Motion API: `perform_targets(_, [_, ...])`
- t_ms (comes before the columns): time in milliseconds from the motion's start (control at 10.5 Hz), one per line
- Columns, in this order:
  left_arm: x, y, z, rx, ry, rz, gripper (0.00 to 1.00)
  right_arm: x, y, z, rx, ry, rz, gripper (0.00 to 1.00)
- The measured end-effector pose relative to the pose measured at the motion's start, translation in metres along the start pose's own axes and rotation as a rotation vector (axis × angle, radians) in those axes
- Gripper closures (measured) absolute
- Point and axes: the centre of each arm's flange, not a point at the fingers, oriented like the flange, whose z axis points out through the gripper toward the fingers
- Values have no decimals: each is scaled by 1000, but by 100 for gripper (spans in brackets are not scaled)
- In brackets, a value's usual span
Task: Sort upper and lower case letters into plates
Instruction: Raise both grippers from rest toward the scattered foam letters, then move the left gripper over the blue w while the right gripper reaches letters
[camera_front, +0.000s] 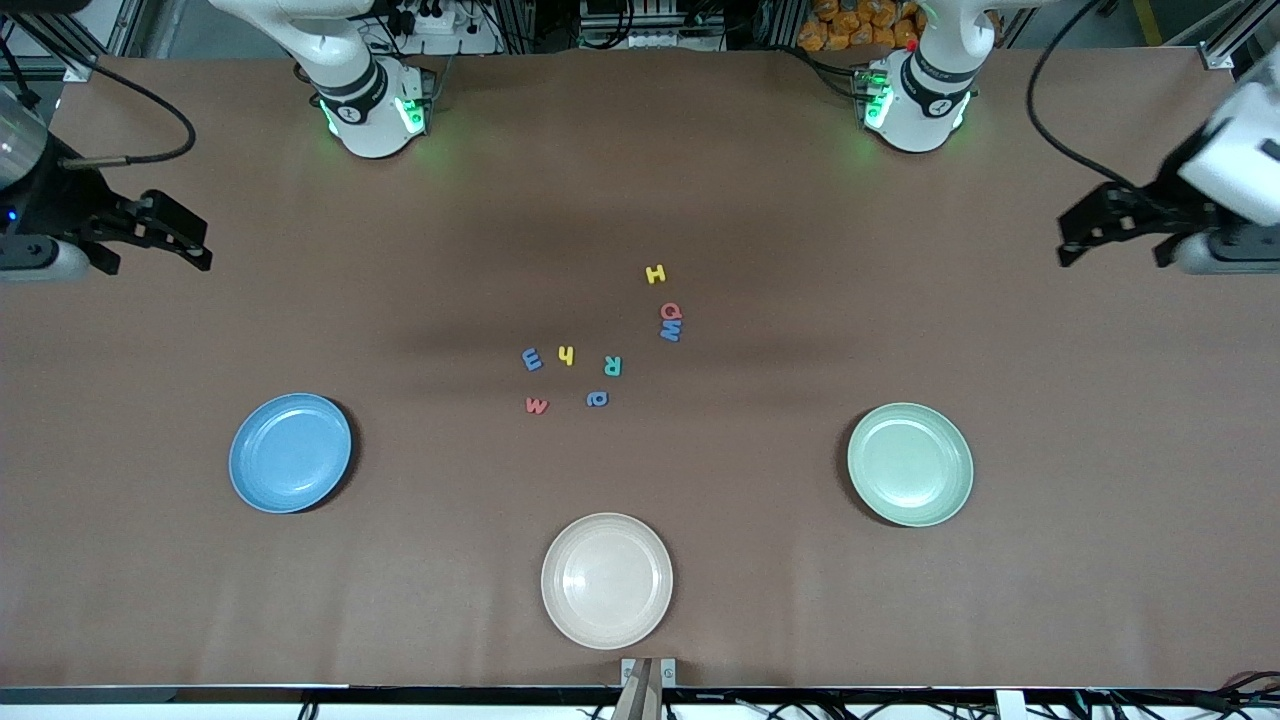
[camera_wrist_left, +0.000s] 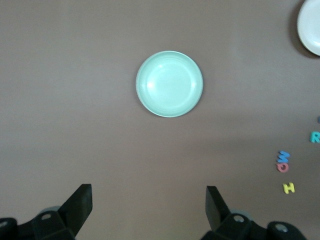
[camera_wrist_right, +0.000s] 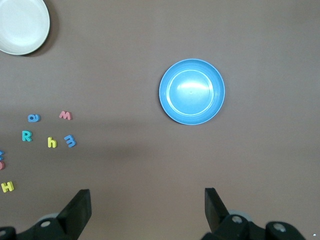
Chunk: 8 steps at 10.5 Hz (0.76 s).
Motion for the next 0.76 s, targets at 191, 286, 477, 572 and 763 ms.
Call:
perform_targets(191, [-2,61,25,-7,-44,66,0,16,0,29,5,-45,-2,0])
perform_targets(286, [0,85,41,-13,-63,100,0,26,-1,46,8,-62,-4,0])
perform_targets(477, [6,117,71,-20,-101,123,0,45,-13,83,20,-96,-28,0])
perform_targets(572, [7,133,85,-21,-118,110,0,53,-26,102,25,-108,-50,0])
perform_targets(763, [6,167,111,-21,-143,85,0,69,-67,142,32,-118,-111,0])
